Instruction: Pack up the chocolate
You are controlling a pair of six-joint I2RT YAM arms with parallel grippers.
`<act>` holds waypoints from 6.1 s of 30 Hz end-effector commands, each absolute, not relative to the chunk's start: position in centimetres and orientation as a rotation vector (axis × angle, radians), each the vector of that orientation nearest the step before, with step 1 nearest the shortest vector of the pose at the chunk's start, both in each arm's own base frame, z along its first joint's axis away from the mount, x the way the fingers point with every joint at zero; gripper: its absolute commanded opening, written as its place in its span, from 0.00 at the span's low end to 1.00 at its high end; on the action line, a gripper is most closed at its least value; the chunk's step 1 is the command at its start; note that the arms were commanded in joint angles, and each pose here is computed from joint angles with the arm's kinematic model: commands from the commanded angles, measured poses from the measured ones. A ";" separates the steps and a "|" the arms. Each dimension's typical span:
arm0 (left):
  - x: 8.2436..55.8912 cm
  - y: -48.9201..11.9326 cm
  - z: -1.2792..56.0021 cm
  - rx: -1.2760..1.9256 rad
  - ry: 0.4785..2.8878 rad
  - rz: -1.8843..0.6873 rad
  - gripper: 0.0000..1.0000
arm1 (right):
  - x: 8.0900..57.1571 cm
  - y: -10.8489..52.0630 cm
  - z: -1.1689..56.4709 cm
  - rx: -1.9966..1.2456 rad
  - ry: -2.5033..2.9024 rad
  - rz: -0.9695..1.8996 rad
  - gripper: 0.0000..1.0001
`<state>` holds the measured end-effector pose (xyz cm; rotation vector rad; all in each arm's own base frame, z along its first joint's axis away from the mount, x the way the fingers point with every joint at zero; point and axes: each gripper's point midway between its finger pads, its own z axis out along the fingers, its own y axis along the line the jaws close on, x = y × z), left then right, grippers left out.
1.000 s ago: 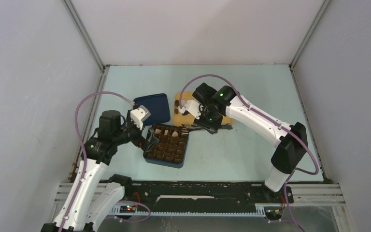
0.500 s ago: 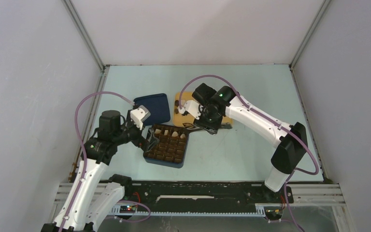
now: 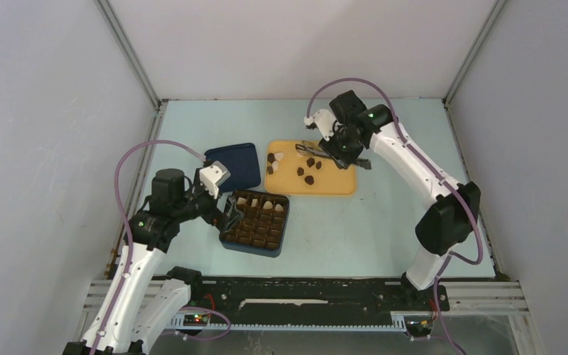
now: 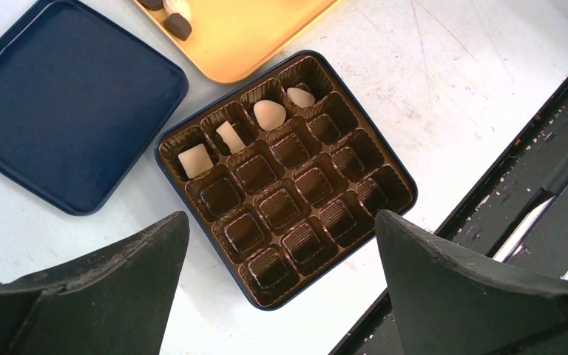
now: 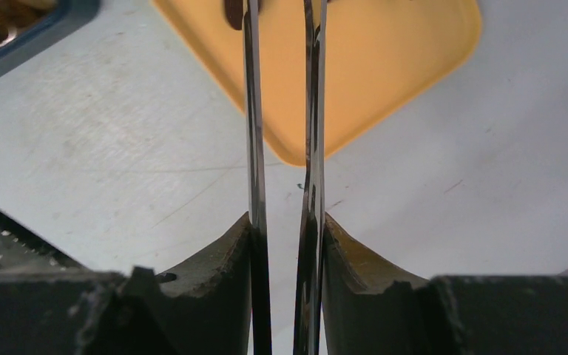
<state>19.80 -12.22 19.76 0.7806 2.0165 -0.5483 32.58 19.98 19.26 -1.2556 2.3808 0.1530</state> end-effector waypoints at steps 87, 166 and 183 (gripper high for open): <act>23.7 -2.5 22.1 0.264 2.011 -0.110 0.98 | 23.3 36.9 15.7 -1.844 2.174 0.455 0.28; 23.3 -4.5 21.6 0.328 2.009 -0.237 0.98 | 41.5 27.4 11.4 -1.251 2.446 0.183 0.44; 23.3 -4.6 21.4 0.333 2.011 -0.247 0.98 | 41.3 26.3 9.4 -1.262 2.518 0.150 0.41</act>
